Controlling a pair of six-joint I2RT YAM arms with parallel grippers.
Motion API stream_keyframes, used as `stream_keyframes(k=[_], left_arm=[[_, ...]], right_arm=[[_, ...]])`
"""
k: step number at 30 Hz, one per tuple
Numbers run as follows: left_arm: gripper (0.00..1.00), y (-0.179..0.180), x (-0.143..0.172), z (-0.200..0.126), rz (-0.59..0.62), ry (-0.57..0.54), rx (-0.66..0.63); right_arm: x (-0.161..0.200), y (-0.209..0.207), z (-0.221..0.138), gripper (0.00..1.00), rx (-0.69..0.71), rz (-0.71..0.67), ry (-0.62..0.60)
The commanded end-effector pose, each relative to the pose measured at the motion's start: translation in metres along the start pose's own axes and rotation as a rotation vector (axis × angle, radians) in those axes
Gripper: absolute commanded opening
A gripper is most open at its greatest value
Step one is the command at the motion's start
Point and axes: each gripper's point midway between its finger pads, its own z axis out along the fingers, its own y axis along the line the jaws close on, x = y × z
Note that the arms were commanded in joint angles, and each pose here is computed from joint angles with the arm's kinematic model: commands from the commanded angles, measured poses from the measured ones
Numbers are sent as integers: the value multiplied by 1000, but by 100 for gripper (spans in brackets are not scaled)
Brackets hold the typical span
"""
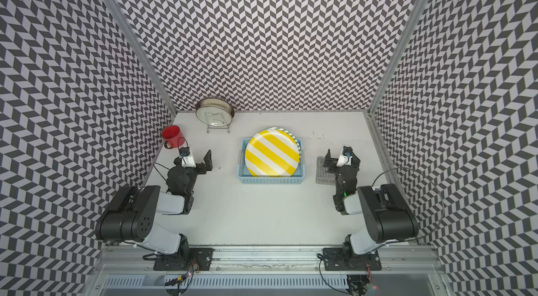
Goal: Wipe the wet plate dry
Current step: Pick up the plate from the bin.
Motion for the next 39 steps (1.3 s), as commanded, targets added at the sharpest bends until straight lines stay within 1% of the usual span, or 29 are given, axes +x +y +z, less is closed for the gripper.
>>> stream_keyframes(k=[1, 26, 28, 29, 30, 31, 32, 33, 34, 36, 37, 39], left_arm=[[100, -1, -8, 3, 12, -24, 1], [100, -1, -8, 3, 13, -23, 1], [100, -1, -10, 3, 16, -32, -3], [100, -4, -16, 2, 22, -49, 15], [100, -7, -18, 3, 30, -34, 37], [100, -11, -17, 8, 42, 15, 55], [100, -14, -23, 15, 58, 45, 68], [100, -15, -26, 21, 71, 93, 71], [100, -16, -30, 26, 83, 122, 76], [100, -16, -35, 32, 105, 177, 80], [100, -19, -36, 33, 112, 208, 100], [100, -34, -38, 34, 118, 270, 192]], right_arm=[[-19, 1, 2, 100, -7, 15, -61], [-19, 0, 2, 100, -6, 16, -60], [-23, -1, 1, 100, -1, 24, -78], [-31, -2, -1, 100, 13, 23, -101], [-40, -1, -2, 99, 31, 18, -106], [-41, -3, 1, 100, 73, 13, -50], [-45, -3, 5, 100, 104, 38, 14], [-57, -4, 6, 100, 121, 97, 37], [-59, -3, 4, 100, 123, 151, 69], [-62, -5, -3, 99, 134, 276, 87], [-61, -11, -8, 100, 165, 356, 90], [-52, -20, -13, 100, 222, 517, 121]])
